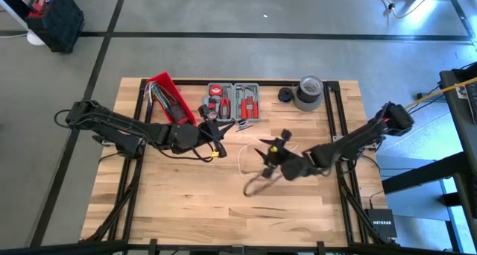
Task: Coil cords
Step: Uncoil the white wire from the spool
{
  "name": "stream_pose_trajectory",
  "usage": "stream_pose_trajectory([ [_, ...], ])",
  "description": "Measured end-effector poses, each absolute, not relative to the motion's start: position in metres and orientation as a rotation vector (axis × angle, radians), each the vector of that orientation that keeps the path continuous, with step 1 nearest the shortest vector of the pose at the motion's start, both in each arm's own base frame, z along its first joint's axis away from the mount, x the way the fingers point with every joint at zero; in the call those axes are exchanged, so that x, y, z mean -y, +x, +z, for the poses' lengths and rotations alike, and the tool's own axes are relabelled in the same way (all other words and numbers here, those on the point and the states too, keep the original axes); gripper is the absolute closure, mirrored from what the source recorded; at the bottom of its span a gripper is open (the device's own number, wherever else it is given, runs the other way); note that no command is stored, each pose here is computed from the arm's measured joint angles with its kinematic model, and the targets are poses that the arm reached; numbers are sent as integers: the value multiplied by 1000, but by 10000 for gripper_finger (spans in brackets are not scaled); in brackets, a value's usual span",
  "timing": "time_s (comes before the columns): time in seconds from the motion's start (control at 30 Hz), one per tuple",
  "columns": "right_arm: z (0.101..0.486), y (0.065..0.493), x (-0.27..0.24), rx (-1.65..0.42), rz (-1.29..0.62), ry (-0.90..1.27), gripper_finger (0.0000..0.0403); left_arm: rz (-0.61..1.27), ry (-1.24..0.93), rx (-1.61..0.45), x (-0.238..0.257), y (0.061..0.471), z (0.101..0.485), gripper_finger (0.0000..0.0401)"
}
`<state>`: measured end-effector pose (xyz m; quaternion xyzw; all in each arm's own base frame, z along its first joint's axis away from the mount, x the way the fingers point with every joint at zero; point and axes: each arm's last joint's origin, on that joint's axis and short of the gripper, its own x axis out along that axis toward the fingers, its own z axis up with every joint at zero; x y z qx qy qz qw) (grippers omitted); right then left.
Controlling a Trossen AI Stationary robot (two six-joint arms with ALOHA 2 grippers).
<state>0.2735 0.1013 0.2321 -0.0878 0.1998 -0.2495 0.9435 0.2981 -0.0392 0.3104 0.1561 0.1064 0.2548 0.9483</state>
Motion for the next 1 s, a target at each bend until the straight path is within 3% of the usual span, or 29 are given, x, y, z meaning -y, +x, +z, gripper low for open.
stream_pose_trajectory([
  [0.2,210,306,-72,-412,-434,-121,246,518,316,-216,39,298,310,396],
  [0.3,212,314,-64,-377,-345,-62,253,518,328,-219,39,298,310,396],
  [0.63,217,320,-47,-340,-305,-29,276,518,327,-217,39,298,311,396],
  [1.0,216,319,-47,-359,-346,-134,394,518,328,-218,39,298,311,396],
])
